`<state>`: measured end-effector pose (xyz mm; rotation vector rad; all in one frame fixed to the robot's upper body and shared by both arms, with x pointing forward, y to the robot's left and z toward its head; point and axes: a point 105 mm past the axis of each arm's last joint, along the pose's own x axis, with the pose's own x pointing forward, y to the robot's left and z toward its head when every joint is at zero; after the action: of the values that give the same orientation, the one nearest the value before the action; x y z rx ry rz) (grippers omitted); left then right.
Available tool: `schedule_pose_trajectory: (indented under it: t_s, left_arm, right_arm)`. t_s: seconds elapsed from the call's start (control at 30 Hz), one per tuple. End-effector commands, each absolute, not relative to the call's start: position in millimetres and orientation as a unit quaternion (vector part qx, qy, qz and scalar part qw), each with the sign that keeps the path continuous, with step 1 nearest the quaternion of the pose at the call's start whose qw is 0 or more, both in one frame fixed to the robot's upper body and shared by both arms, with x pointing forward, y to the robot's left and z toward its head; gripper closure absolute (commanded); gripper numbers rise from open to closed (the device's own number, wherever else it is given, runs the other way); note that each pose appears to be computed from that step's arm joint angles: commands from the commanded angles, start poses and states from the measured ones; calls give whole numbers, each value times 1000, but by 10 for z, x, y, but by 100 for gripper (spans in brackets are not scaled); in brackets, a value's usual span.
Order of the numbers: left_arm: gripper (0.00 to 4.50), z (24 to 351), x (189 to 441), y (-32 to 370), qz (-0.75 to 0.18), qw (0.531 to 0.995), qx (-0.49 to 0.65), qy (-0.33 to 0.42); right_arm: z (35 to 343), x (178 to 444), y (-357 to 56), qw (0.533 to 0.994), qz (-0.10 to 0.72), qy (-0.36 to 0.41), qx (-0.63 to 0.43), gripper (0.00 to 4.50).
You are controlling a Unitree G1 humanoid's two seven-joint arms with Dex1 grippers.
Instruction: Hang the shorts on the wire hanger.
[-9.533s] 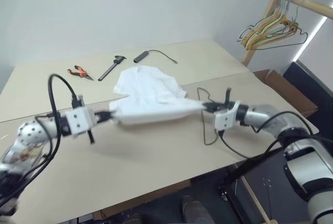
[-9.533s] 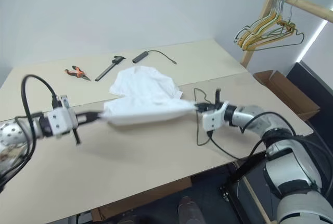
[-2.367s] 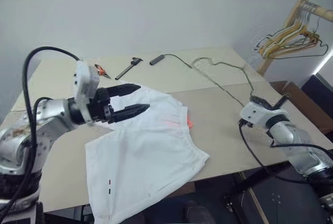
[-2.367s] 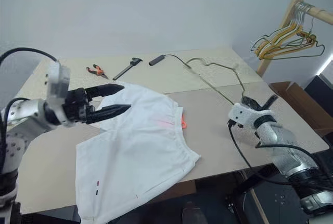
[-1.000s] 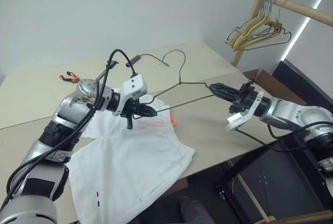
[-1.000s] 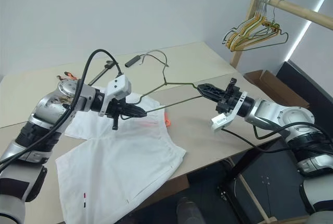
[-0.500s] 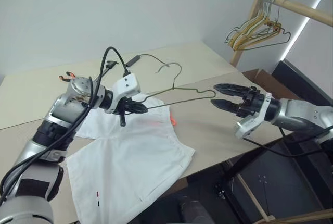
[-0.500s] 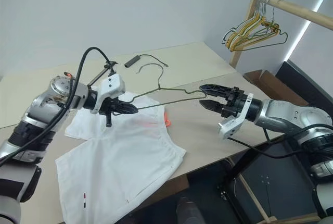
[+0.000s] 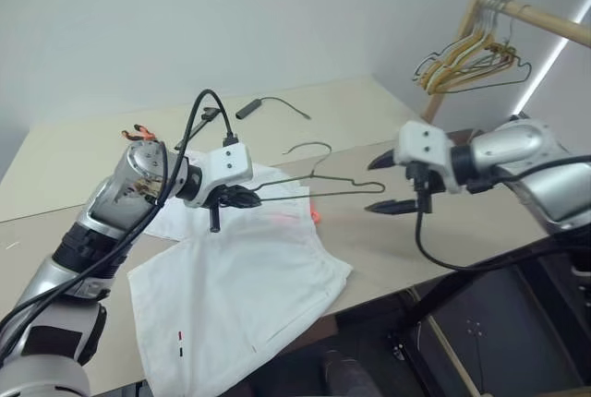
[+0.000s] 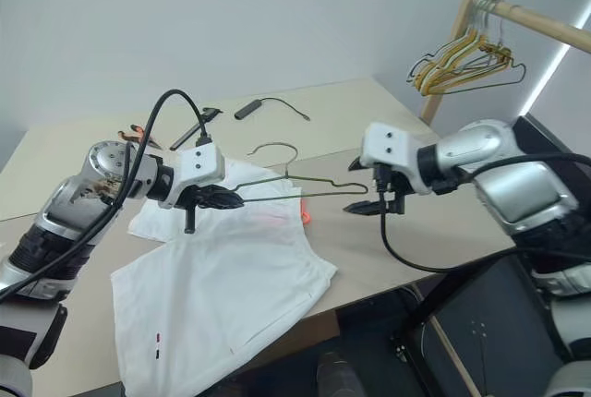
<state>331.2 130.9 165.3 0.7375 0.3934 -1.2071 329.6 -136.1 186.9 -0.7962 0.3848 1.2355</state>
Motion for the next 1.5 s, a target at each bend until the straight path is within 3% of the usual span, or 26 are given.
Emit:
schedule_pose_trajectory:
  t_s: [0.03,0.17,0.27,0.63,0.67,0.77,0.87,1.07,1.17,1.27,1.37,1.5]
  left_arm:
    - [450,1816,3279,1313,-550,747,341,153]
    - [450,1823,3251,1305,-555,745,338,149]
    - [450,1836,3224,1287,-562,743,335,145]
    - [450,1799,3185,1244,-575,732,335,147]
    - [450,1792,3183,1241,-576,730,337,148]
    - [450,1777,3165,1220,-587,719,347,133]
    - [379,1785,3127,1209,-606,710,338,118]
    - [195,1837,3212,1434,-603,722,326,95]
    - [89,1961,3274,1722,-582,747,308,87]
    - [18,2062,3257,1917,-566,768,288,86]
    - [6,2137,3212,1925,-548,791,268,45]
    - [6,2180,2923,1754,-583,783,214,-25]
  right_arm:
    - [1865,3394,-1372,718,541,198,-390,3]
    - [1812,3476,-1323,719,540,209,-385,3]
    - [1784,3510,-1292,714,544,213,-385,59]
    - [1836,3479,-1187,711,556,190,-387,431]
    - [1836,3465,-1184,709,558,189,-388,447]
    - [1821,3403,-1174,701,566,187,-391,447]
    - [1755,3319,-1206,692,573,194,-395,450]
    - [1638,3121,-1407,700,577,217,-361,450]
    - [1536,2959,-1679,720,560,261,-316,450]
    - [1445,2829,-1922,750,529,313,-244,450]
    - [1337,2695,-2106,778,488,369,-141,450]
    - [1142,2578,-2242,797,411,442,29,450]
